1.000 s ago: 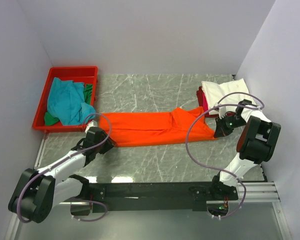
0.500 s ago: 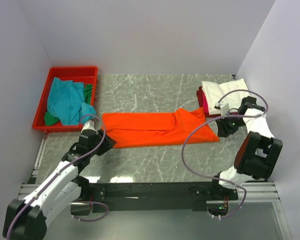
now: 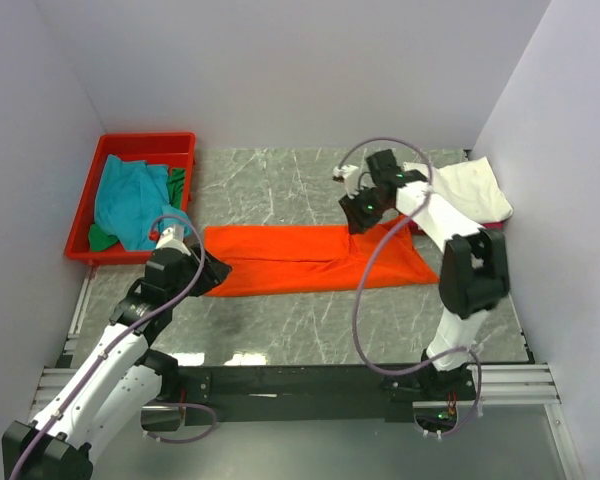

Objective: Fold and stack the t-shirts
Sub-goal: Fold the tshirt

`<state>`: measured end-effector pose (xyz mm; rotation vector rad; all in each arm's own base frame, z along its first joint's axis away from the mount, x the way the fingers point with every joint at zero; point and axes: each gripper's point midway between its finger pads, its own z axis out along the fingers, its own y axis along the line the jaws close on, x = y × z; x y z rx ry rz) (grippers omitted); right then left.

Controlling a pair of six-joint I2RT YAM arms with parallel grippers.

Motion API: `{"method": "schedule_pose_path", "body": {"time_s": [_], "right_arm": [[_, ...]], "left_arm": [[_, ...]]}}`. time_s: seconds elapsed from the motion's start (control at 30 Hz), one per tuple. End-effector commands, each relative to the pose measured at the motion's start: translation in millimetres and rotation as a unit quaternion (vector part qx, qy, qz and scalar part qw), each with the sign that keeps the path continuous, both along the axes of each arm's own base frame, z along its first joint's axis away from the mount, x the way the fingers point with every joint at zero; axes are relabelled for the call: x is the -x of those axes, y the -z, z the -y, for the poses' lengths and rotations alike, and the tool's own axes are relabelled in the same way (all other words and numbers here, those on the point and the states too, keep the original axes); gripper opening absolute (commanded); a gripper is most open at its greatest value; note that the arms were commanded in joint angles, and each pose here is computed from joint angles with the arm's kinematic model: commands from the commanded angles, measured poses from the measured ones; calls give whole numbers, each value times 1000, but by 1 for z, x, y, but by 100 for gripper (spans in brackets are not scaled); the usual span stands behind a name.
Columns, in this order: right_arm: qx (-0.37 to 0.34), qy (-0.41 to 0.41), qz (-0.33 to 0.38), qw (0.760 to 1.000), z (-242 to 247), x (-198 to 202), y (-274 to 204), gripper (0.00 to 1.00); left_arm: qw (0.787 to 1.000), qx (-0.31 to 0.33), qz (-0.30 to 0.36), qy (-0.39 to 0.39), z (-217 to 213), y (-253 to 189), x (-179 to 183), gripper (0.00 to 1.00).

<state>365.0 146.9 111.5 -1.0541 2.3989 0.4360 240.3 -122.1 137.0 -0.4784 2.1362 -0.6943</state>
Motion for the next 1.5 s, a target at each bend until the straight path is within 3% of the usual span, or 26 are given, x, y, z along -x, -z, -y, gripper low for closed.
{"method": "schedule_pose_path", "body": {"time_s": [0.0, 0.17, 0.6, 0.97, 1.1, 1.27, 1.47], "right_arm": [[7, 89, -9, 996, -20, -33, 8, 40], [32, 108, -21, 993, -37, -42, 28, 40], [100, 148, -21, 984, -23, -49, 63, 40], [102, 141, -46, 984, -27, -45, 78, 35], [107, 137, -40, 984, -27, -44, 76, 33], [106, 134, -12, 985, -30, -47, 60, 38], [112, 128, -1, 985, -35, -46, 55, 37]], "left_arm": [[999, 3, 29, 18, 3, -19, 0, 57], [999, 6, 35, 26, 5, -22, 1, 57], [999, 8, 38, 31, 7, -21, 1, 57], [999, 8, 37, 31, 7, -20, 0, 57], [999, 9, 37, 32, 8, -21, 0, 57], [999, 8, 37, 33, 8, -20, 0, 57], [999, 8, 34, 35, 9, -19, 0, 57]]}}
